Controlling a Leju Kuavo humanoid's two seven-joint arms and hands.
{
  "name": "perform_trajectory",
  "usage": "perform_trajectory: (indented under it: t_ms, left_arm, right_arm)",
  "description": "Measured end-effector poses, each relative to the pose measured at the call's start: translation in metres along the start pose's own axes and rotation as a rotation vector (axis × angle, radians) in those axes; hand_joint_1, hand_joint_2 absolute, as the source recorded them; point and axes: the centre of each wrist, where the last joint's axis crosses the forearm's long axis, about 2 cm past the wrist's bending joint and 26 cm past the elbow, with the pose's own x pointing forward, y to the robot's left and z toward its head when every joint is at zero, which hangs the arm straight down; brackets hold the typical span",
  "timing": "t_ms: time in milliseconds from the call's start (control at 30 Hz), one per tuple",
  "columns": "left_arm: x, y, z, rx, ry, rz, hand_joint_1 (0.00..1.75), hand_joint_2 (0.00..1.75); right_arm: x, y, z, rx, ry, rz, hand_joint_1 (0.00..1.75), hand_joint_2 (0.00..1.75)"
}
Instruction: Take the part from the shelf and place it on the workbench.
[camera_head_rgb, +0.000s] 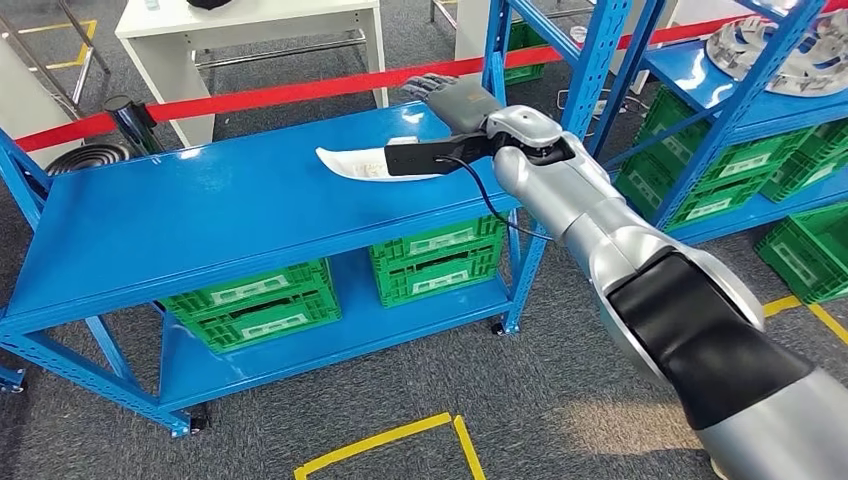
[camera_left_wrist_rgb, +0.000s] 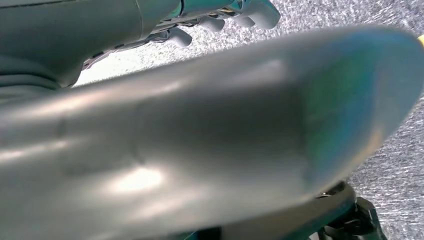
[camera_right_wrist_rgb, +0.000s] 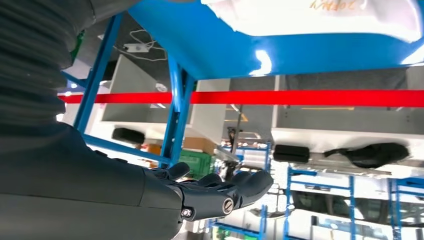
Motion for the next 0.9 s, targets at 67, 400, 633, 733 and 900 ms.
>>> perform_trajectory:
  t_ms: [67, 400, 633, 733, 900]
  left_arm:
    - [0.0, 0.0, 0.0, -0.001, 0.004, 0.0, 0.0, 0.0]
    - [0.002, 0.0, 0.0, -0.007, 0.007, 0.0, 0.0, 0.0]
    - [0.002, 0.0, 0.0, -0.011, 0.007, -0.001, 0.0, 0.0]
    - [0.003, 0.0, 0.0, -0.012, 0.006, -0.001, 0.0, 0.0]
    - [0.004, 0.0, -0.001, -0.01, 0.005, -0.001, 0.0, 0.0]
  right_arm:
    - [-0.001, 0.001, 0.001, -0.01, 0.026, 0.015, 0.0, 0.0]
    - [-0.007, 0.002, 0.006, -0.03, 0.094, 0.039, 0.0, 1.75]
    - [-0.014, 0.008, 0.012, -0.001, 0.103, 0.01, 0.0, 1.31]
    - [-0.015, 0.007, 0.012, 0.002, 0.106, 0.005, 0.0, 0.0]
    - [-0.017, 0.006, 0.013, 0.009, 0.106, -0.025, 0.0, 0.0]
